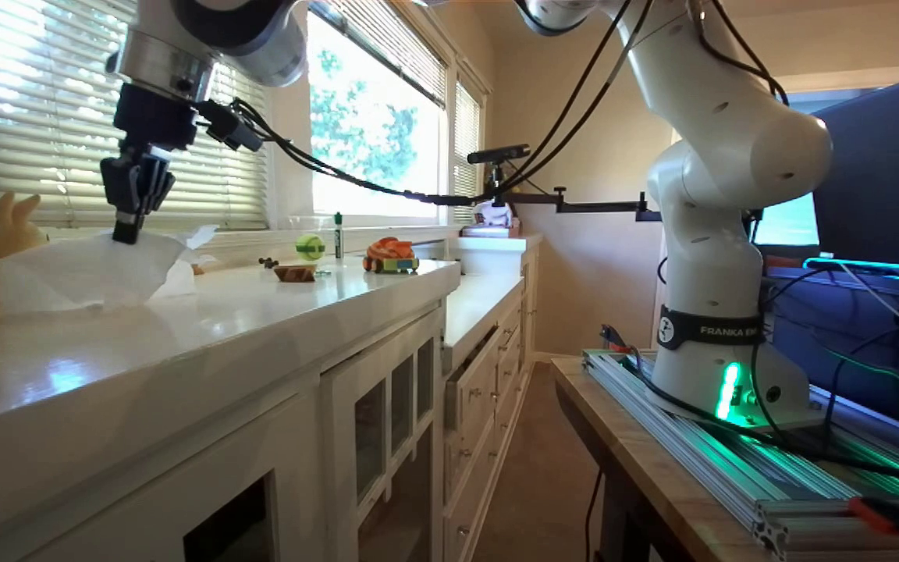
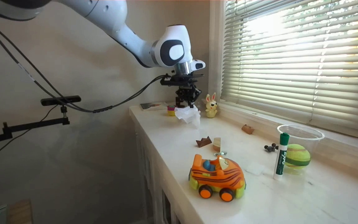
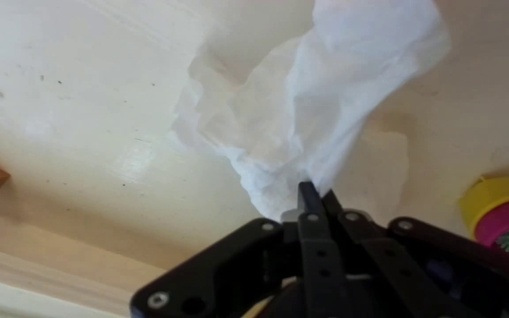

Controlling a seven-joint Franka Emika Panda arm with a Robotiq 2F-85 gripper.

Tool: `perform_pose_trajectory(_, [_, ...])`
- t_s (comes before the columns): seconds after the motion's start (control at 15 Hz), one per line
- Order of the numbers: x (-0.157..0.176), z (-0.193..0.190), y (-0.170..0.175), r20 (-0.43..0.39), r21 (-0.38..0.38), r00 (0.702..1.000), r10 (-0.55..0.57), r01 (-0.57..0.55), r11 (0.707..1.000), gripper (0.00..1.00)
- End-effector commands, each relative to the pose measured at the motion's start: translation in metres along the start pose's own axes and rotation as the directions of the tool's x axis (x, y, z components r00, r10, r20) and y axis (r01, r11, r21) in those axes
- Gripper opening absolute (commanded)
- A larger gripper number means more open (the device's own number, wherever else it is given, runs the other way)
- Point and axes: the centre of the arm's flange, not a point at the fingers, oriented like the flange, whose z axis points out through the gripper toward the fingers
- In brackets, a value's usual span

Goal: Use the paper towel to wipe the surface

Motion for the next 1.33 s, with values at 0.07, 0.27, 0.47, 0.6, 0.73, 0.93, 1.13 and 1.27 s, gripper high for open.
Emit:
perform_pose_trajectory(0.07, [0.016, 0.023, 0.008, 0.004, 0.100, 1.000, 0.006, -0.007, 0.995, 0.05])
perform_pose_trajectory(0.27, [0.003, 0.042, 0.017, 0.027, 0.146, 0.998, 0.052, -0.056, 0.988, 0.04])
perform_pose_trajectory(0.47, [-0.013, 0.059, 0.029, 0.049, 0.175, 0.993, 0.108, -0.115, 0.978, 0.05])
perform_pose_trajectory(0.6, [-0.022, 0.064, 0.035, 0.062, 0.181, 0.988, 0.140, -0.149, 0.972, 0.04])
perform_pose_trajectory(0.73, [-0.029, 0.061, 0.039, 0.068, 0.177, 0.984, 0.166, -0.175, 0.968, 0.04])
perform_pose_trajectory(0.93, [-0.039, 0.052, 0.037, 0.083, 0.163, 0.977, 0.194, -0.205, 0.965, 0.04])
perform_pose_trajectory(1.13, [-0.054, 0.043, 0.032, 0.104, 0.158, 0.968, 0.230, -0.245, 0.957, 0.04])
perform_pose_trajectory(1.27, [-0.065, 0.037, 0.028, 0.123, 0.147, 0.957, 0.264, -0.281, 0.949, 0.04])
